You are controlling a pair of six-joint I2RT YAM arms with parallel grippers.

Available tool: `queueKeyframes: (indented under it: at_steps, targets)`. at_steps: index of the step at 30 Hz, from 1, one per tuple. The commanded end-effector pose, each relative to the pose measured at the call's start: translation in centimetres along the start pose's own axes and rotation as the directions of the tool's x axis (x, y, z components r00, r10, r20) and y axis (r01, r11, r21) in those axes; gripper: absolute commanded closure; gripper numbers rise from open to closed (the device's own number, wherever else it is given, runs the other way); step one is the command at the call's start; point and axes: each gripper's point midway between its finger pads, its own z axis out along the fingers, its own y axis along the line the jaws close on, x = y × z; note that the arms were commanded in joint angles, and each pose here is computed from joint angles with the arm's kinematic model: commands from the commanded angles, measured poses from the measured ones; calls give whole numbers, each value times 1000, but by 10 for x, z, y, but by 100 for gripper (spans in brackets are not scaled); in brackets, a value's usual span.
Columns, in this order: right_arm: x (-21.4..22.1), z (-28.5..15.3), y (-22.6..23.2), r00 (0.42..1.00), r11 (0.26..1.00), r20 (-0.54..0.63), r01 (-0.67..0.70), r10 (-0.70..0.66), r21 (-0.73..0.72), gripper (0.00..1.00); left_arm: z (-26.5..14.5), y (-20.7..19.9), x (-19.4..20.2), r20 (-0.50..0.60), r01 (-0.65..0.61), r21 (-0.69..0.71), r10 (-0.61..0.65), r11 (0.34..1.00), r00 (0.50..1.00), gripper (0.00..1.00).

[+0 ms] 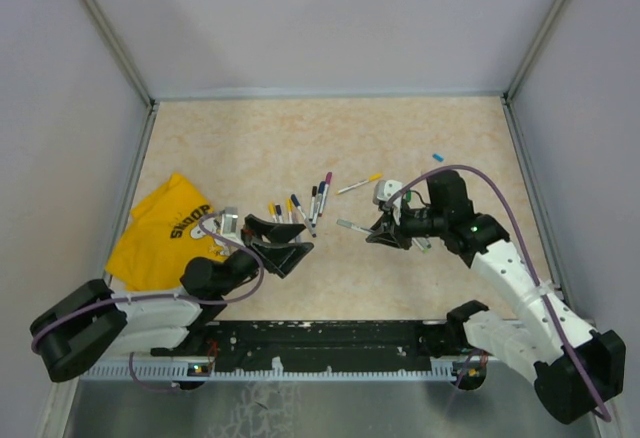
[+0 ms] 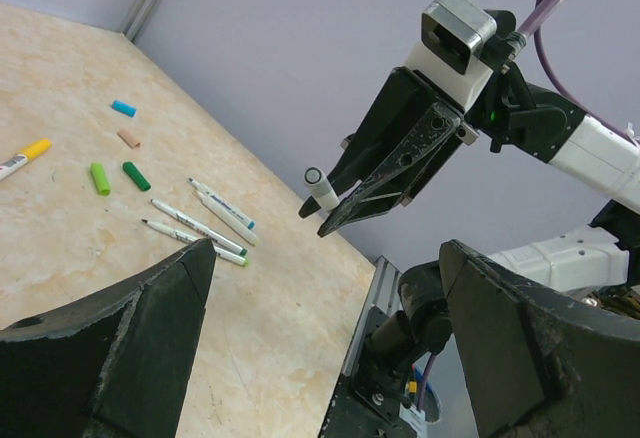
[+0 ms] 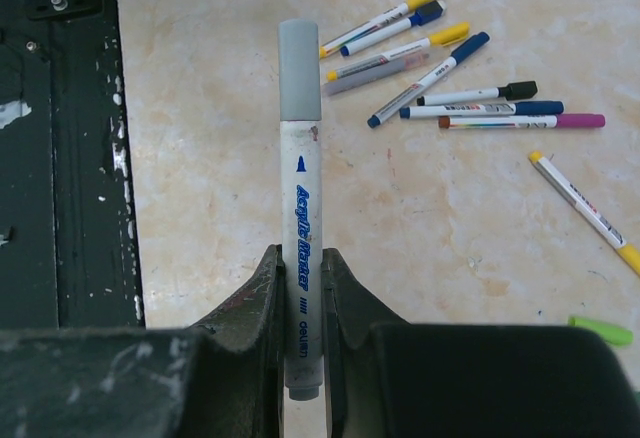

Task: Open the pen caps
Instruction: Open the pen cap from the pen.

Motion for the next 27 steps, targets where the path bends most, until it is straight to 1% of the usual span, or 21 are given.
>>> queueKeyframes:
  at_steps: [1, 27]
  targets:
    - [-7, 1, -6, 999, 1000, 34, 15, -15, 15, 100, 7, -12, -18, 77, 20, 35, -22, 999, 997, 2]
    - [-5, 4, -5, 999, 1000, 37, 1, -1, 3, 100, 16, -10, -10, 89, 59, 18, -61, 998, 994, 4]
